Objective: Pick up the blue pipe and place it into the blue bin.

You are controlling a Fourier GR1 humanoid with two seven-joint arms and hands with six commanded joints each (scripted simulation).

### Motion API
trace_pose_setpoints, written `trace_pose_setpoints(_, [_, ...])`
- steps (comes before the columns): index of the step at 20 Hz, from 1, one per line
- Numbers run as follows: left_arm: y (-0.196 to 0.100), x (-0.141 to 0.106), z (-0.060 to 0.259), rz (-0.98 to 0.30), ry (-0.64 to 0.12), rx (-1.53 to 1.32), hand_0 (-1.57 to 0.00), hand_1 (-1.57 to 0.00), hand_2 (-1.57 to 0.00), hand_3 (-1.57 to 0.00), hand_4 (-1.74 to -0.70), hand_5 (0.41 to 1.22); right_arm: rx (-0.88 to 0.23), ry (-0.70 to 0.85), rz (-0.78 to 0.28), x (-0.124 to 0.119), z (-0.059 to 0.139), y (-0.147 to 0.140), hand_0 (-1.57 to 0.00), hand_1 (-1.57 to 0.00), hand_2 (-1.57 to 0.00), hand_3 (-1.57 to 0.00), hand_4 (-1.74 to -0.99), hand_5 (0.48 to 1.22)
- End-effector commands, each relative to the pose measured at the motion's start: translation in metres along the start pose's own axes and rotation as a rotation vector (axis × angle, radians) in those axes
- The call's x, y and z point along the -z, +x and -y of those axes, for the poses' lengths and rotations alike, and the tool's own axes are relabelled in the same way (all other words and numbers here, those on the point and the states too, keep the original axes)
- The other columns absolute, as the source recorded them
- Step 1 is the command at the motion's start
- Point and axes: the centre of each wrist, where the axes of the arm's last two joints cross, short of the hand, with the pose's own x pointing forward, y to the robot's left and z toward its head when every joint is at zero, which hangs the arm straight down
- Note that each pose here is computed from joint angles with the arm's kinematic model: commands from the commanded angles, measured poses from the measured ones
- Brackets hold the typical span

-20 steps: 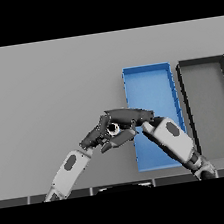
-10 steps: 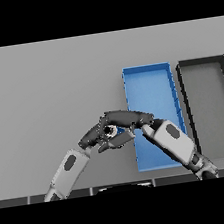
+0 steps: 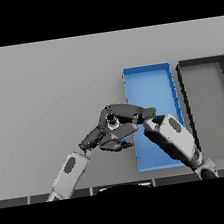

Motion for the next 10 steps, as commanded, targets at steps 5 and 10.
trace_pose_setpoints(5, [0.0,-0.005,-0.002,-0.035,-0.002,-0.003,0.0,0.0,0.0,0.0,-0.93,0.496,-0.004,-0.027,0.087,0.012,0.015,0.074,-1.57,-1.57,-1.57,-1.57,-1.493,1.221])
trace_pose_setpoints(10, [0.003,-0.006,-0.001,-0.031,-0.001,0.014,0.0,0.0,0.0,0.0,-0.92,0.486,-0.081,-0.139,0.173,0.015,0.046,0.12,-1.57,-1.57,-1.57,-1.57,-1.496,1.221])
